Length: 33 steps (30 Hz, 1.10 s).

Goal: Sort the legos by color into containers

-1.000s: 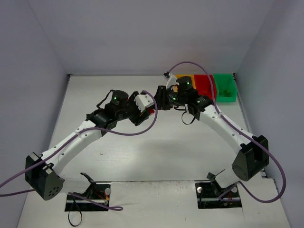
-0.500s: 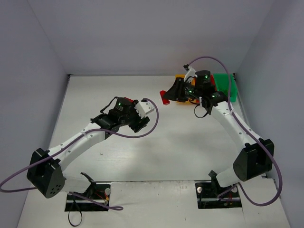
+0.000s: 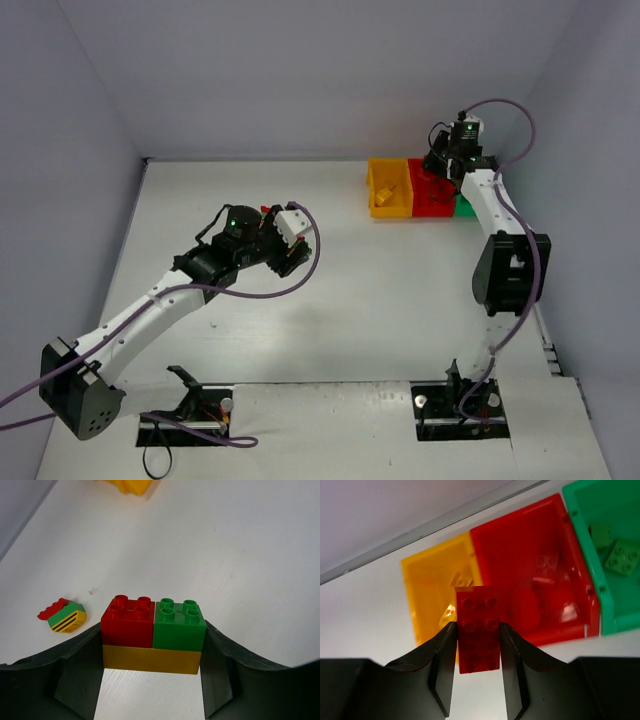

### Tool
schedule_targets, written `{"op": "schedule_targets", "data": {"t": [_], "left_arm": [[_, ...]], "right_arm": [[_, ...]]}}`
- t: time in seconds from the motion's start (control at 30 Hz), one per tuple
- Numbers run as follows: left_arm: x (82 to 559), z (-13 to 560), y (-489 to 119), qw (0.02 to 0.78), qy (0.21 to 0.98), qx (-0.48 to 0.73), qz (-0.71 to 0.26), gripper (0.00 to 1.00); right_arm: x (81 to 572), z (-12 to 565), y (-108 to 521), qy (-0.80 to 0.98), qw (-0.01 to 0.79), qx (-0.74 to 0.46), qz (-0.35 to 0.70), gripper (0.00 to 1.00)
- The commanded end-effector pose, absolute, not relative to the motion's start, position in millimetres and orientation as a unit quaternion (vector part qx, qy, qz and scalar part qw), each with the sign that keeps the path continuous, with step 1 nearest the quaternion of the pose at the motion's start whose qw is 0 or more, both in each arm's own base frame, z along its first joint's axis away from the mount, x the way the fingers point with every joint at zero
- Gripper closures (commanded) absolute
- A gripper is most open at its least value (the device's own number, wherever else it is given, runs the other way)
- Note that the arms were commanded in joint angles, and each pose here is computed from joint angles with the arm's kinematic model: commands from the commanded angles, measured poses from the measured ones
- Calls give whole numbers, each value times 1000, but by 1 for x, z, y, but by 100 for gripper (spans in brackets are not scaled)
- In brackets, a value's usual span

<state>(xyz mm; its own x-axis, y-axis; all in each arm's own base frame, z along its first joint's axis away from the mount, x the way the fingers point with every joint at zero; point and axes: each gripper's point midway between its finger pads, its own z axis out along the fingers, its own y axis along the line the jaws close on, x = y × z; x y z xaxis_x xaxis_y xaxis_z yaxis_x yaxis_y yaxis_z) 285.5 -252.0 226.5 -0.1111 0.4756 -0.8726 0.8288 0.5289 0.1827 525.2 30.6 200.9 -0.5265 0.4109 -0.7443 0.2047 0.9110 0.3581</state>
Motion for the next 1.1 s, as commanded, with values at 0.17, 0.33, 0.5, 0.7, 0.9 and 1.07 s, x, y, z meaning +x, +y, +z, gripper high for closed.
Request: {"op": "schedule_targets", "data": {"t": [0.17, 0.33, 0.5, 0.7, 0.9, 1.07], "left_arm": [[279, 275, -257, 550, 684, 429, -216, 93], [274, 280, -259, 553, 676, 429, -230, 93], [274, 279, -262, 553, 668, 441, -230, 92], [277, 283, -270, 558, 649, 463, -232, 89], [283, 282, -271, 558, 643, 478, -218, 86], [286, 288, -270, 565, 639, 480, -205, 86]], "right_arm": [[612, 164, 5, 856, 477, 191, 61, 64], [623, 181, 1, 846, 497, 184, 53, 34], [595, 230, 28, 839, 513, 140, 112, 32], [502, 276, 140, 834, 478, 7, 275, 39], [402, 300, 225, 809, 418, -96, 403, 39], [340, 304, 268, 793, 369, -138, 465, 34]]}}
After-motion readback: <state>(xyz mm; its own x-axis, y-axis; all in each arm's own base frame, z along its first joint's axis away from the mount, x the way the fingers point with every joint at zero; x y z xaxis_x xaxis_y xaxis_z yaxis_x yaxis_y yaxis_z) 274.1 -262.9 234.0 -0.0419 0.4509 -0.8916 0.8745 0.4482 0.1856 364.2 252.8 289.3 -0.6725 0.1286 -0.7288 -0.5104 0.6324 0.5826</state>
